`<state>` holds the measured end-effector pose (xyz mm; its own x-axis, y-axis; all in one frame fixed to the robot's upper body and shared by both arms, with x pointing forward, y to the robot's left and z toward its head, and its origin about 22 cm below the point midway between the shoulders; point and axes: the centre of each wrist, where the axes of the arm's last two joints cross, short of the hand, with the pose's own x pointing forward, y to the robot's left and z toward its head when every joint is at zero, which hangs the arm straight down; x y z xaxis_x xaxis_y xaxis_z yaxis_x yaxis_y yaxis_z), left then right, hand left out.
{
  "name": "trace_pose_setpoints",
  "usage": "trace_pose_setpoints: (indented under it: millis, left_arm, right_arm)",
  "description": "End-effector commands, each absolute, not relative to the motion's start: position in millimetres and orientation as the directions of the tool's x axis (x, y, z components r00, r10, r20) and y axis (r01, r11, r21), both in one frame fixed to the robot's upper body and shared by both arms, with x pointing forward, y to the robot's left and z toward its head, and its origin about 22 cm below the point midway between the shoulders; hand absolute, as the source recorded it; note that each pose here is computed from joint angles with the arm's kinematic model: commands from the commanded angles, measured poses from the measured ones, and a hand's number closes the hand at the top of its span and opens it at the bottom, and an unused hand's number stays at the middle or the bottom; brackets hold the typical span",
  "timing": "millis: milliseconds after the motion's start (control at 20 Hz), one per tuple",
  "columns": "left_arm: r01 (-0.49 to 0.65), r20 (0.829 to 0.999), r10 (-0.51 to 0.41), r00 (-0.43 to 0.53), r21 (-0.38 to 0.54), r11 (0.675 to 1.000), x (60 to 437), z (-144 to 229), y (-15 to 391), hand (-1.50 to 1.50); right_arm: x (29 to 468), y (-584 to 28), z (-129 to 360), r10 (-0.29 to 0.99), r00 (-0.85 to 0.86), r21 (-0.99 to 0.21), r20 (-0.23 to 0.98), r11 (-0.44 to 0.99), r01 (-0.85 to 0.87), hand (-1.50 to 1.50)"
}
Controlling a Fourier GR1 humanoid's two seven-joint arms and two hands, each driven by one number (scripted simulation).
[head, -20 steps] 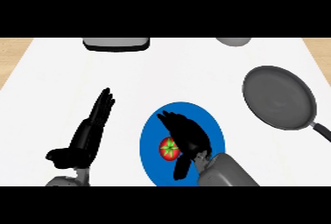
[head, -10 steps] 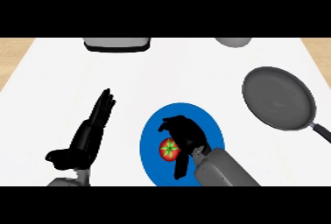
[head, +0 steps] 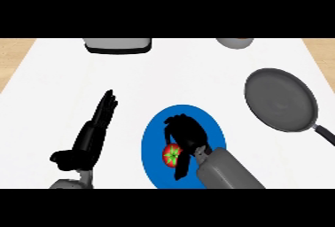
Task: Pick the tomato from the plate and place it in the pan
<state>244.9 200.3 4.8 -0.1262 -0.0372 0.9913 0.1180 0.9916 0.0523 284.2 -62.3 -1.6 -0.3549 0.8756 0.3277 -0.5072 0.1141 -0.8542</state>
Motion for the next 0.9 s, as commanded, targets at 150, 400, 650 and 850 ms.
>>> trace_pose_setpoints:
  millis: [150, 400, 650, 850]
  left_arm:
    - [0.128, 0.990, -0.049, -0.130, 0.066, 0.990, 254.4, 12.3, 219.1, 0.00]
    - [0.089, 0.991, -0.029, -0.127, 0.040, 0.995, 248.3, 19.6, 209.0, 0.00]
    - [0.097, 0.994, -0.044, -0.099, 0.053, 0.994, 233.7, 11.6, 229.6, 0.00]
    - [0.097, 0.991, -0.038, -0.125, 0.050, 0.994, 241.6, 20.6, 219.5, 0.00]
  right_arm:
    - [282.1, -64.2, -4.7, 0.877, -0.350, -0.907, 0.328, 0.190, -0.376, 1.50]
    - [218.4, -130.4, 7.0, 0.877, -0.366, -0.929, 0.312, 0.200, -0.311, 1.50]
    - [191.6, -182.4, 38.7, 0.893, -0.363, -0.964, 0.265, 0.238, -0.119, 1.50]
    - [166.2, -181.0, 75.7, 0.870, -0.369, -0.929, 0.328, 0.367, 0.039, 1.50]
